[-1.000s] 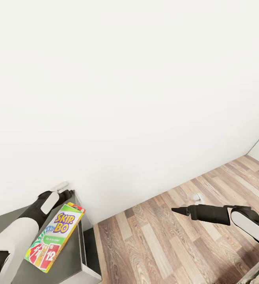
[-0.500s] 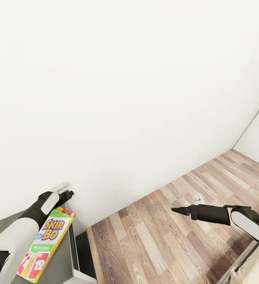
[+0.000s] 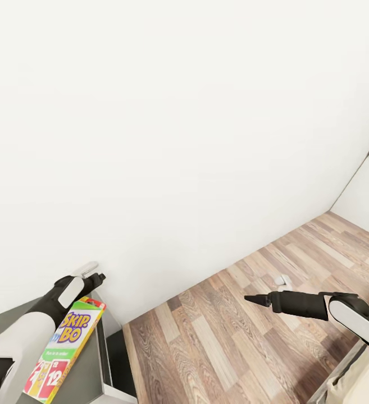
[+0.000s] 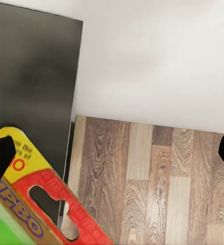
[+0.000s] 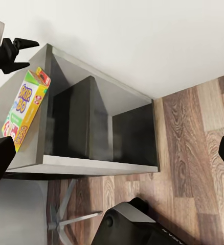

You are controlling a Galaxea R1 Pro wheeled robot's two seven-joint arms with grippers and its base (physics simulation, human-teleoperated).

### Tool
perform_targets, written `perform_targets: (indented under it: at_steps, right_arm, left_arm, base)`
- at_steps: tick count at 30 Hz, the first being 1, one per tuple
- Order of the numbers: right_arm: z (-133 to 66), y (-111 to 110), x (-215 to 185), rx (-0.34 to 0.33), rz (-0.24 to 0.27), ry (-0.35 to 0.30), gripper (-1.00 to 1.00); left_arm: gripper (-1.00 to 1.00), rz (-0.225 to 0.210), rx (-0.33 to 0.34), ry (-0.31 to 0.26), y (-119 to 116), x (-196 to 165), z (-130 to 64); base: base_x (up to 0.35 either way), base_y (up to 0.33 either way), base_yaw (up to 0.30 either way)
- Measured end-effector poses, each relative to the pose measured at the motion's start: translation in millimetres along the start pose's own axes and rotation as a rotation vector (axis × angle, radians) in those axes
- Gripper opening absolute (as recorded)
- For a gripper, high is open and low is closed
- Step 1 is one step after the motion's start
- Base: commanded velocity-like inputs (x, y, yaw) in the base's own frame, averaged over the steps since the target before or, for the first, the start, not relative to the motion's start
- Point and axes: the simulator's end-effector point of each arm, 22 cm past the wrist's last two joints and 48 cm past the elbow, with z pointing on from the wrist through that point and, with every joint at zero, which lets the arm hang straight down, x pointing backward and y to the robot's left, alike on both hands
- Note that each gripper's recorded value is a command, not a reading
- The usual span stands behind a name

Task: Put all the toys in the child's room - the three board games (two on the bed and one on the table), the two jigsaw puzzles on the table, and the tennis ball on the table - inside the toy box on the table in the child's room.

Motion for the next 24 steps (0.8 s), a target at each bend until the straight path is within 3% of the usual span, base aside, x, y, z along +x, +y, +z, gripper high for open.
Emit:
perform_targets:
  at_steps: [16, 24]
  right_arm:
    - [0.1, -1, 1, 0.003, 0.002, 0.001, 1.0]
    - [0.2, -2, 1, 0.004, 0.003, 0.0, 1.0]
  left_arm:
    - [1.0, -0.045, -0.017, 0.01, 20, 9, 4.8]
    - [1.0, -0.129, -0.031, 0.0, 35, 4, 1.8]
  base:
    - [0.0, 0.0, -0.004]
    - [0.0, 0.0, 0.0]
